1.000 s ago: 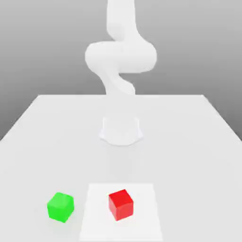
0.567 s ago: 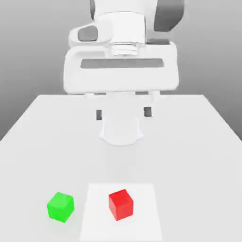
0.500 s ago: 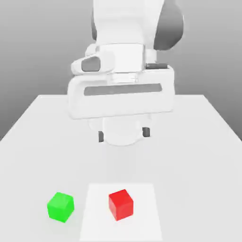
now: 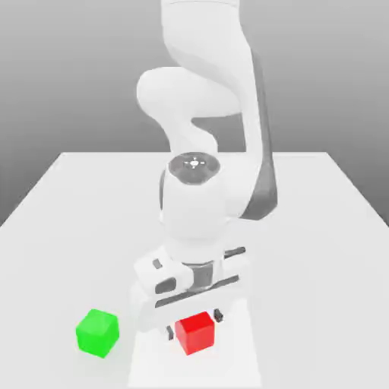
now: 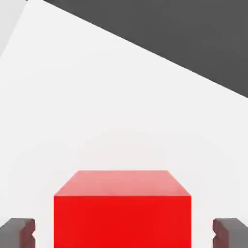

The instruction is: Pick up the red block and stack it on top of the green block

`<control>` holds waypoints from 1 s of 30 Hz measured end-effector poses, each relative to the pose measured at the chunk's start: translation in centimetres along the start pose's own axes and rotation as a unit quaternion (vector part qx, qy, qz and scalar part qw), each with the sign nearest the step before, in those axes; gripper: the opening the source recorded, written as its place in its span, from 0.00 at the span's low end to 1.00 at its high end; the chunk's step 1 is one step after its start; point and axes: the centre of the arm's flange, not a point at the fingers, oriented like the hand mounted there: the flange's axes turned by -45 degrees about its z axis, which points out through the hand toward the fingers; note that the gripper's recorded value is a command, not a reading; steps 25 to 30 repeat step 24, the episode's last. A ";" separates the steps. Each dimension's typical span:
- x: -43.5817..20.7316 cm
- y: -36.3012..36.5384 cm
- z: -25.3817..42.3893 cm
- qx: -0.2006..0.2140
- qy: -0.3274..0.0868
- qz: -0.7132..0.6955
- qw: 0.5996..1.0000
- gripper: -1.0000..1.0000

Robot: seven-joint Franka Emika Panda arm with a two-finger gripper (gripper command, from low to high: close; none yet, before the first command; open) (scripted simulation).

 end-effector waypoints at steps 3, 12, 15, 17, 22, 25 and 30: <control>0.0 0.0 0.5 0.000 0.000 0.000 1.000 0.00; -2.5 5.8 -6.9 0.000 0.000 0.078 0.997 0.00; -7.3 13.5 -9.0 0.000 0.000 0.186 0.983 0.00; -7.7 14.4 -8.0 0.001 0.000 0.197 0.980 0.00; -7.6 14.4 -3.8 0.001 0.000 0.196 0.981 1.00; -7.6 14.4 -3.8 0.001 0.000 0.196 0.981 1.00; -7.6 14.4 -3.8 0.001 0.000 0.196 0.981 1.00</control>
